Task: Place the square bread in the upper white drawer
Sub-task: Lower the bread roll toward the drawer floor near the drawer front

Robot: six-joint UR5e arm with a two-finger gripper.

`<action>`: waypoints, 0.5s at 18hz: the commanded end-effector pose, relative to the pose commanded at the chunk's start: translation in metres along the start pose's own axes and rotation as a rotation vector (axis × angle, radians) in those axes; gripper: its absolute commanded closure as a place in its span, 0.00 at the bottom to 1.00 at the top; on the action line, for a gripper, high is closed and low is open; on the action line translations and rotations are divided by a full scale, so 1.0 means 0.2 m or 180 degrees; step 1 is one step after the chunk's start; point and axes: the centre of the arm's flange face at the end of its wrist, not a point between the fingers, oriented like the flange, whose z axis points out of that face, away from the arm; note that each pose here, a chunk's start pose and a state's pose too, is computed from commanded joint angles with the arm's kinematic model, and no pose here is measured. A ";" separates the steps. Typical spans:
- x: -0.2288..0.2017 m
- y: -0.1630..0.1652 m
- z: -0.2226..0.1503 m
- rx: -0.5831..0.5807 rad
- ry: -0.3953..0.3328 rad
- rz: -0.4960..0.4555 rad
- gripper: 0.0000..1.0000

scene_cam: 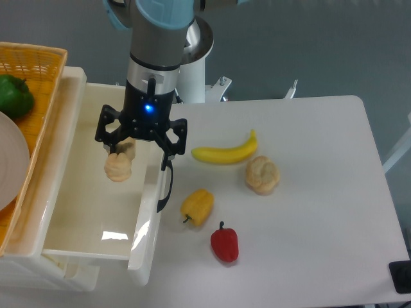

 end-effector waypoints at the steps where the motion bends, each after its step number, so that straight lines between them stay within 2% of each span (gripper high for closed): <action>1: -0.02 0.00 0.01 -0.0012 -0.0005 -0.0014 0.00; 9: -0.05 0.00 0.06 -0.0077 -0.0081 -0.0058 0.00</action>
